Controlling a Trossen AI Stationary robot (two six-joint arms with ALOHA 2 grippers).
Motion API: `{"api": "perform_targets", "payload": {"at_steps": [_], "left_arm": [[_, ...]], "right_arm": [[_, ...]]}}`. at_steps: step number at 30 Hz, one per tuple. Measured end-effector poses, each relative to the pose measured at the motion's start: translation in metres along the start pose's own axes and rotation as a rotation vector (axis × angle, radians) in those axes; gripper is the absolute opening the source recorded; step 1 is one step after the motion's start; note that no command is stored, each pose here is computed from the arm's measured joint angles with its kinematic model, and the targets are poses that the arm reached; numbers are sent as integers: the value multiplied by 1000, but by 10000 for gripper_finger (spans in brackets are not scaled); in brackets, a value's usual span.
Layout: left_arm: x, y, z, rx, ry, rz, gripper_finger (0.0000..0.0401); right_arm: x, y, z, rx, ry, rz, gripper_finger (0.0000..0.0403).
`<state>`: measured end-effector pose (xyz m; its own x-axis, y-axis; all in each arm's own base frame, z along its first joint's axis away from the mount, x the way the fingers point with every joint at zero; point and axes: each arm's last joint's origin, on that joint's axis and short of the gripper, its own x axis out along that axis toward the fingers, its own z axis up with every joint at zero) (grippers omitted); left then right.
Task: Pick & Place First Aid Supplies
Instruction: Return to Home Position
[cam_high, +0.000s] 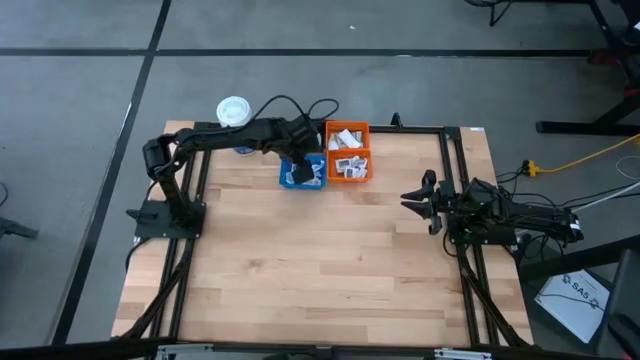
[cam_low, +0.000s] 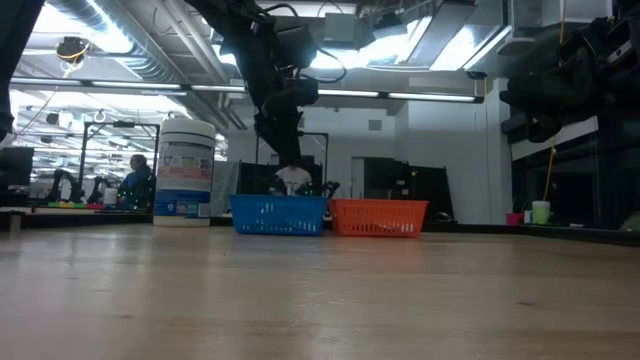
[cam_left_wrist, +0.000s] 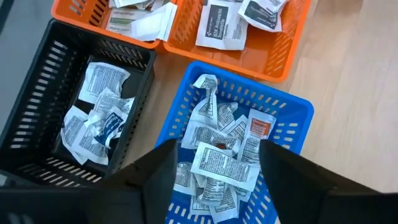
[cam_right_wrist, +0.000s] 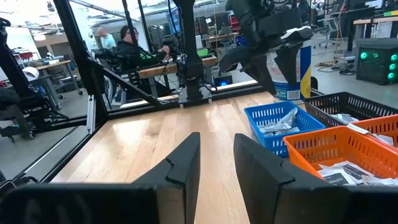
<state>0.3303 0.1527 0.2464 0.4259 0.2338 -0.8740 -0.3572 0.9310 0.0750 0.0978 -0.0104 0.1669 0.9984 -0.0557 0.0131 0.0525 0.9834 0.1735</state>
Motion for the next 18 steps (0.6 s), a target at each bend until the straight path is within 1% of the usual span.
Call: {"api": "perform_targets", "payload": {"at_steps": [2, 6, 13, 18], "left_arm": [[0, 0, 0, 0, -2, -1, 227], [-2, -1, 1, 4, -10, -1, 232], [-3, -16, 2, 88, -14, -25, 232], [-8, -13, 2, 81, -29, -4, 232]], "right_arm": [[0, 0, 0, 0, 0, 0, 100], [0, 0, 0, 0, 0, 0, 100], [0, 0, 0, 0, 0, 0, 100], [0, 0, 0, 0, 0, 0, 100]]}}
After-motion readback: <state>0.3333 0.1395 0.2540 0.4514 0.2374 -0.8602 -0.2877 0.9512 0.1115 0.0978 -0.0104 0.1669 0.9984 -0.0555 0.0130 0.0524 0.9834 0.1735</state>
